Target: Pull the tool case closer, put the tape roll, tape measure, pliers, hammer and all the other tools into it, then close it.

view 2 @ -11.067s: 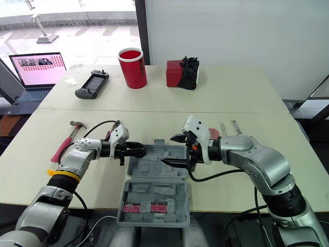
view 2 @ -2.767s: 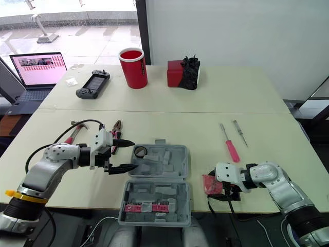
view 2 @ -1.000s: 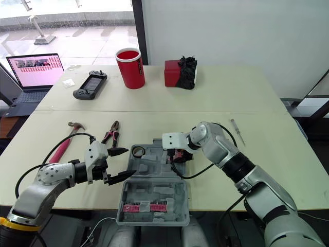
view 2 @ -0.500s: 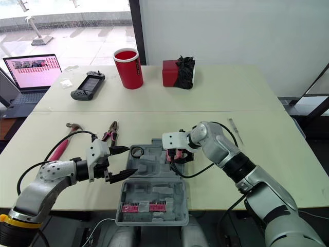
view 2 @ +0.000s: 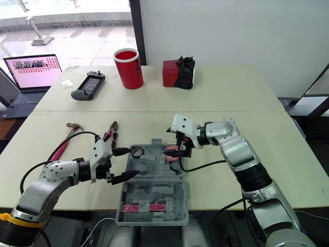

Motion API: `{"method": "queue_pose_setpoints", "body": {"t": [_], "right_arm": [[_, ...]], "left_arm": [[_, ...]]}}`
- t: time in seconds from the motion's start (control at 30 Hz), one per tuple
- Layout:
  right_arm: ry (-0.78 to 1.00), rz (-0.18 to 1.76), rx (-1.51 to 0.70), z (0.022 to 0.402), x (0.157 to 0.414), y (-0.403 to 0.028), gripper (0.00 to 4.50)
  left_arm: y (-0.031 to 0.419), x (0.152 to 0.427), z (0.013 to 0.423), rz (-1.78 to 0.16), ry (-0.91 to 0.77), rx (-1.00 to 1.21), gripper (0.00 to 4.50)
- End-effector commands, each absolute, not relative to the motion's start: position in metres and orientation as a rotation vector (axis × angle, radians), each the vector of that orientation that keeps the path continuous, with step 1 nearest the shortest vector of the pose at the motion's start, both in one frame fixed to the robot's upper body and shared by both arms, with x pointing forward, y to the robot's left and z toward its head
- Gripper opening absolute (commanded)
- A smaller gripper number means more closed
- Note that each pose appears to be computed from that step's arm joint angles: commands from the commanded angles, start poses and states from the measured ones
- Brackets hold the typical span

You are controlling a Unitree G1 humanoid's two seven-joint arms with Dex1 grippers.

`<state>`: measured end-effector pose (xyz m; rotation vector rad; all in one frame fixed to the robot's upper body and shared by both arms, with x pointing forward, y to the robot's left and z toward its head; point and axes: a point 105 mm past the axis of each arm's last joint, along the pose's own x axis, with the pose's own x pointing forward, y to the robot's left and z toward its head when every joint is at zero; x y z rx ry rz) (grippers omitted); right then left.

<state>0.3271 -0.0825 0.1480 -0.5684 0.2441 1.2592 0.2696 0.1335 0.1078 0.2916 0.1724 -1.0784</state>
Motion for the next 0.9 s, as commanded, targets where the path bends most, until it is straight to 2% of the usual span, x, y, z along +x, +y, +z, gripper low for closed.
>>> {"method": "queue_pose_setpoints", "body": {"t": [0.03, 0.2, 0.5, 0.7, 0.8, 0.83, 0.9], "right_arm": [[0.213, 1.248, -0.539, 0.147, 0.327, -0.088, 2.60], [0.264, 1.211, -0.525, 0.124, 0.328, -0.094, 0.05], [0.297, 1.133, -0.540, 0.094, 0.340, -0.107, 0.05], [0.278, 1.165, -0.434, 0.107, 0.336, -0.104, 0.05], [0.277, 1.202, -0.370, 0.116, 0.330, -0.100, 0.88], [0.265, 1.200, -0.379, 0.118, 0.331, -0.100, 1.31], [0.252, 1.192, -0.397, 0.121, 0.331, -0.100, 1.31]], "left_arm": [[0.131, 0.271, 0.118, -1.090, 0.125, 0.307, 4.50], [0.131, 0.272, 0.119, -1.098, 0.125, 0.309, 4.50], [0.131, 0.272, 0.120, -1.106, 0.126, 0.314, 4.50], [0.132, 0.272, 0.120, -1.105, 0.130, 0.320, 4.50], [0.132, 0.271, 0.120, -1.107, 0.133, 0.320, 4.50], [0.132, 0.271, 0.120, -1.108, 0.134, 0.320, 4.50], [0.132, 0.271, 0.120, -1.108, 0.135, 0.319, 4.50]]}}
